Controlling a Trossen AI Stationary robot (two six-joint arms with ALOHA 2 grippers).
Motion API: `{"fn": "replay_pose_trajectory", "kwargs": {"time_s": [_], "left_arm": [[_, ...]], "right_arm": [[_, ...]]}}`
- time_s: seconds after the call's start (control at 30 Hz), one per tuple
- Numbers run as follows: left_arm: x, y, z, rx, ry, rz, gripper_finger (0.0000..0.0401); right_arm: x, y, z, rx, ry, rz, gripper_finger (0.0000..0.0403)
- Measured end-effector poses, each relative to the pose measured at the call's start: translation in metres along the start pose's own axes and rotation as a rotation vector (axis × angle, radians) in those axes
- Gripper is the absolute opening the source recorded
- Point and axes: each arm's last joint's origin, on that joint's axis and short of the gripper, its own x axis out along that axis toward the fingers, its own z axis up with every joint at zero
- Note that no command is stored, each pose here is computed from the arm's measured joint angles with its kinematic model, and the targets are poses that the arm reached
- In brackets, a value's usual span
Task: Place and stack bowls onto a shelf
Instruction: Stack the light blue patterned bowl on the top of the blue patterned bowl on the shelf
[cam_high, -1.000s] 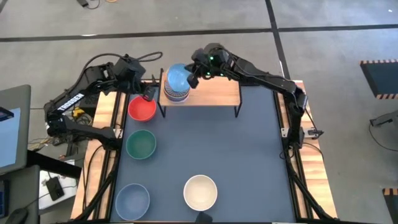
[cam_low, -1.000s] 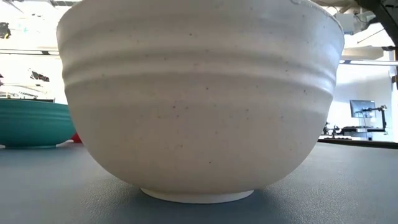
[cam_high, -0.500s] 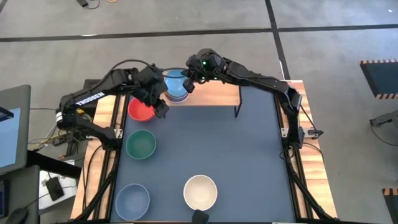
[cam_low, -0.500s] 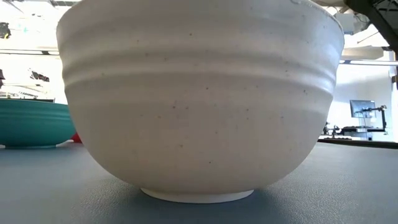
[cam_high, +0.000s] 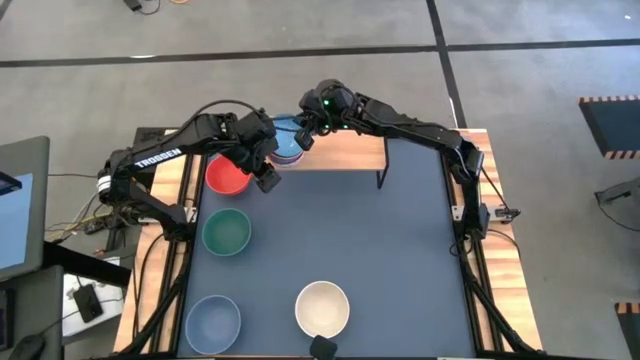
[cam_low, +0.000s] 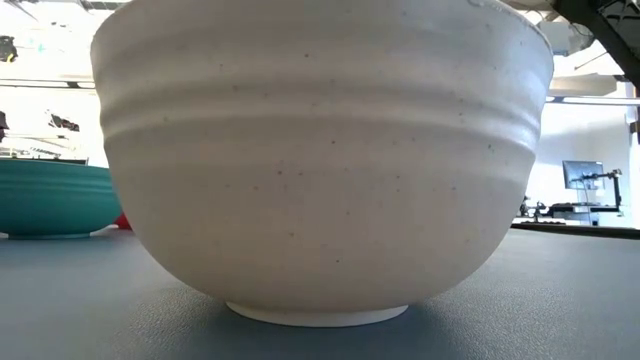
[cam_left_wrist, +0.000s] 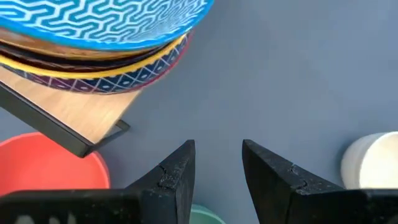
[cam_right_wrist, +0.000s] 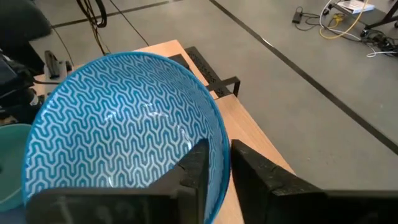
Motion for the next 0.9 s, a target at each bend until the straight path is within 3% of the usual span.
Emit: {"fn": "replay_pose_trajectory", "kwargs": {"time_s": [0.3,0.4,0.6,0.9], "left_arm": [[0.006,0.0,0.005,0.071,-0.029,0.082,0.0116],[0.009,0.001,0.006,0.078,-0.03,0.101,0.0116],[0.017,0.003,0.009,0.075,-0.024,0.164,0.0116],[0.04,0.003,0.016,0.074,0.028,0.191,0.0116]], "right_arm": [[-0.006,-0.005,0.001,0.007,0.013,0.038,0.0209],[-0.02,-0.008,0.008,0.001,0.001,0.033,0.0234],[-0.041,-0.02,0.018,-0.003,-0.038,0.009,0.0241],[-0.049,-0.031,0.014,0.008,0.026,-0.011,0.024]]}}
